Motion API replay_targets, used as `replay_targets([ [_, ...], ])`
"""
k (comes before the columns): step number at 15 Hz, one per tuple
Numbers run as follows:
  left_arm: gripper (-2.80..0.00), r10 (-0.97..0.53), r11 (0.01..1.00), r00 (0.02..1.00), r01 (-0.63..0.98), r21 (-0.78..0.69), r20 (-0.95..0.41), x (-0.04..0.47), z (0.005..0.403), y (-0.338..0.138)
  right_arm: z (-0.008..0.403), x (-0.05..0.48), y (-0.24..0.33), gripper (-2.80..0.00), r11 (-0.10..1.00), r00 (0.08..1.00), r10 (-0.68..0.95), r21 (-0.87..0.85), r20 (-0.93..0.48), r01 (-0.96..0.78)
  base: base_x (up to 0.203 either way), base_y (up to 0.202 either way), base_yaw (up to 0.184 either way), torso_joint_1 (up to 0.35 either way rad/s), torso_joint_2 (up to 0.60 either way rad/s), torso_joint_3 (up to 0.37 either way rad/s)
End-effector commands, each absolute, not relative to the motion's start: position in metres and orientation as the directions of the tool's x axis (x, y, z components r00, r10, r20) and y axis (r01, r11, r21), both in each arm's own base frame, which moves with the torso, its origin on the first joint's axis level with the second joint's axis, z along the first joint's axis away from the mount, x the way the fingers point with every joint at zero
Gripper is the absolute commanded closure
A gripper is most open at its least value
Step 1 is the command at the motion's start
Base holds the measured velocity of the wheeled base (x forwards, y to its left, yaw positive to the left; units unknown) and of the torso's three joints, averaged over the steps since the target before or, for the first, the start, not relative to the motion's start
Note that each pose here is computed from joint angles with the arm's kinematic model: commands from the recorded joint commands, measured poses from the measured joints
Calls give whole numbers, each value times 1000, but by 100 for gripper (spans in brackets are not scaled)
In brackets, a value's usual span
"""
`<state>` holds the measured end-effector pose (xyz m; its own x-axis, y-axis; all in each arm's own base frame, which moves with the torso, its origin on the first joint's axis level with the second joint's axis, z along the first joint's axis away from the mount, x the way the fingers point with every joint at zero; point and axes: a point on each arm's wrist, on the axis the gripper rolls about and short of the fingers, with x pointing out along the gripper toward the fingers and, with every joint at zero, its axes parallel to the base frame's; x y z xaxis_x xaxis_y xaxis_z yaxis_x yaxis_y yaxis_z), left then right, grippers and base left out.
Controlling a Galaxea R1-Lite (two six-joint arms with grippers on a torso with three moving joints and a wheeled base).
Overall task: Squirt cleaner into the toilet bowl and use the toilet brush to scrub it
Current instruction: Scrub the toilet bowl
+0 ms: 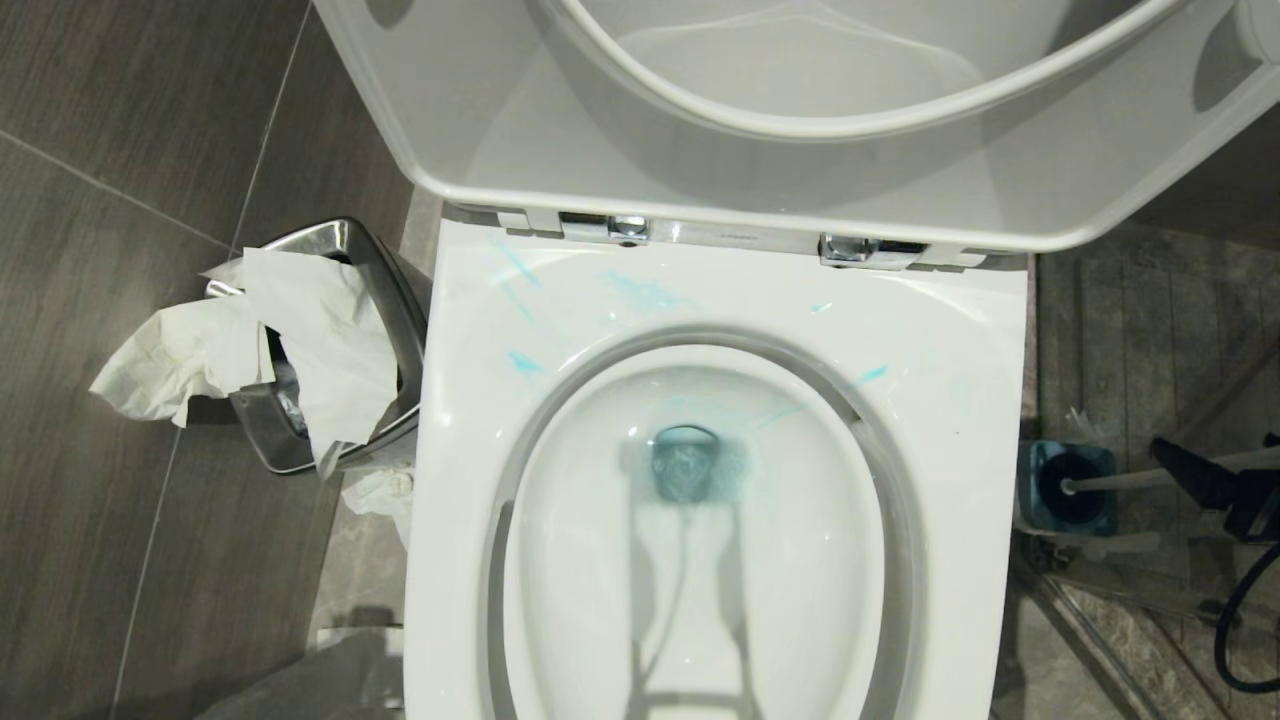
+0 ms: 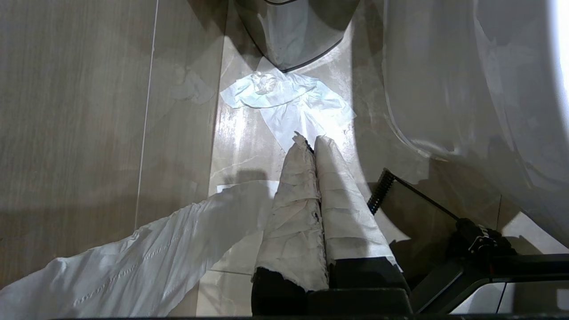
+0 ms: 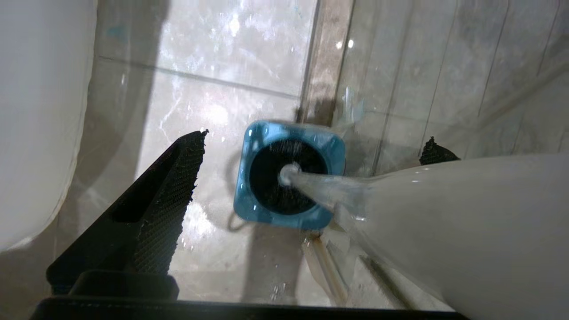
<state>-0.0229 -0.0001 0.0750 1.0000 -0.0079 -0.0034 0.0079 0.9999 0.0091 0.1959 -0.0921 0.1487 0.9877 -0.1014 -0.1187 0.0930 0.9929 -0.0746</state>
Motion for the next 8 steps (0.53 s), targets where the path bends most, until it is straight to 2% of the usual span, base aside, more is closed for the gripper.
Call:
replay_targets([
  [1,0,-8,1000,1000,8,9,-6,-23,75,0,149,197,-93,0,993,989,-100,-81,-105,92,0,0,0,0,0,0],
  [8,0,-8,1000,1000,8,9,-6,-23,75,0,152,196,-92,0,991,992,-101,-90,-74,94,0,0,0,0,0,0],
])
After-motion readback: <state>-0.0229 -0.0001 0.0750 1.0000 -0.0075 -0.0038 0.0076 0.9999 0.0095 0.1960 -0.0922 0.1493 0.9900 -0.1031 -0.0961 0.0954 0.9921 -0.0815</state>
